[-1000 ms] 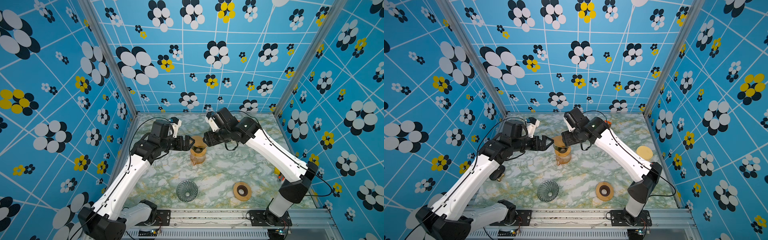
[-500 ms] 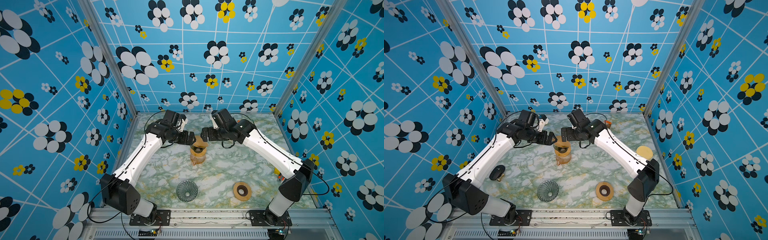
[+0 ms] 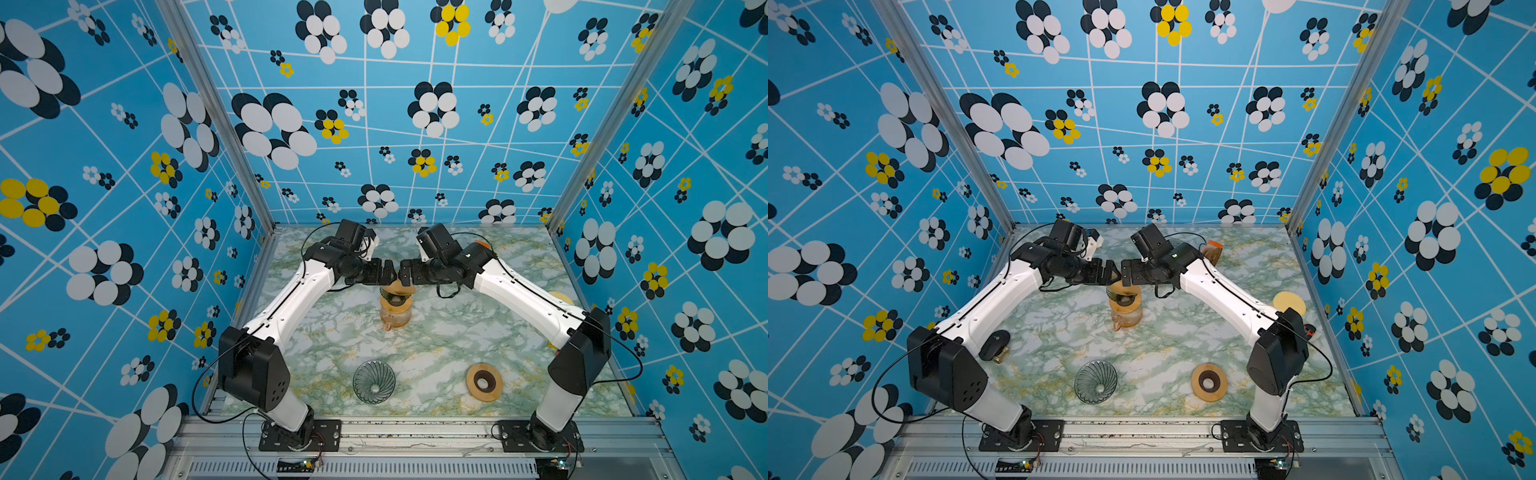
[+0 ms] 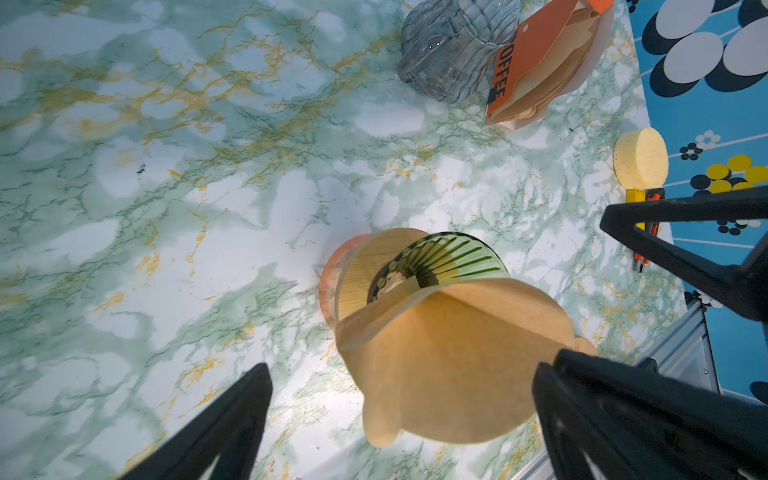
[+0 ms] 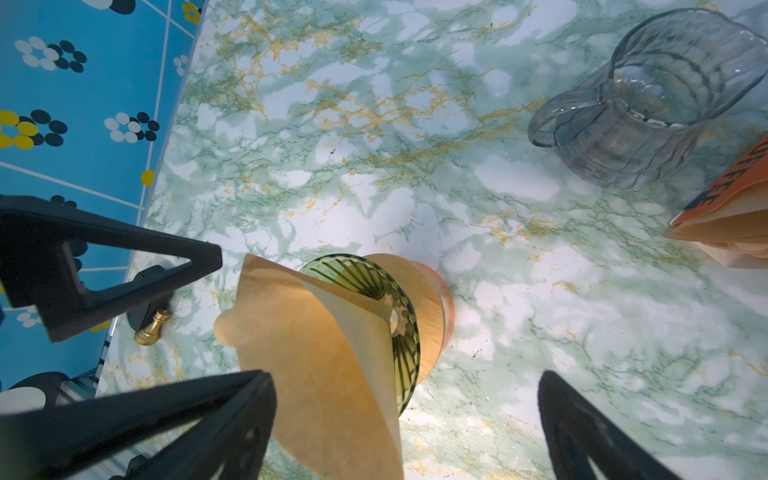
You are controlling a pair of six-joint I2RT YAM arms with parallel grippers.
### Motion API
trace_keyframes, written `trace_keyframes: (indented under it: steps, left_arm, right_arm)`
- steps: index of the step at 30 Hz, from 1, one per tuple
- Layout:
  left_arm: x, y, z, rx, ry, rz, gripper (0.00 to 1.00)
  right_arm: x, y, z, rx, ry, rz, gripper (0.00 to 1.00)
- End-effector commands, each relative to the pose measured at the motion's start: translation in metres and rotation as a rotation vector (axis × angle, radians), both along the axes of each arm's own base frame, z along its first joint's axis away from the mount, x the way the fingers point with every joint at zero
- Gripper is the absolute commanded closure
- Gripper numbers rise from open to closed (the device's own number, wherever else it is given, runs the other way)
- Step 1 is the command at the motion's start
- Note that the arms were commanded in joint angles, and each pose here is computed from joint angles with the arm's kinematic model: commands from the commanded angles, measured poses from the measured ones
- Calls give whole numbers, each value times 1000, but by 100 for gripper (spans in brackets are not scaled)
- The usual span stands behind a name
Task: Place the coffee filter in the dripper
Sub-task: 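Lower the filter into the dripper while the left gripper moves toward it, then press the filter down into the dripper with both grippers from opposite sides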
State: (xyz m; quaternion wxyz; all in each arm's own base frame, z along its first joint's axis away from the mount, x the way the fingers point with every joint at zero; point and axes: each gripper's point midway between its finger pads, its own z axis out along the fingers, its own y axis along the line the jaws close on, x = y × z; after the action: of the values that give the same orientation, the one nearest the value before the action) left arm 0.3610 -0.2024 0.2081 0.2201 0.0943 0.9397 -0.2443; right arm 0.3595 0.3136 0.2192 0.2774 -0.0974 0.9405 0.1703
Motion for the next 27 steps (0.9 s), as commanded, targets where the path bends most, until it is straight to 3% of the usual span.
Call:
trace_keyframes:
  steps: [1, 27]
  left_arm:
    - [5, 4, -9, 30, 4, 10, 1]
    - [19, 10, -57, 167, 67, 65, 1]
  right_arm:
    - [6, -2, -17, -20, 22, -30, 1]
    - [16, -6, -68, -87, 87, -84, 1]
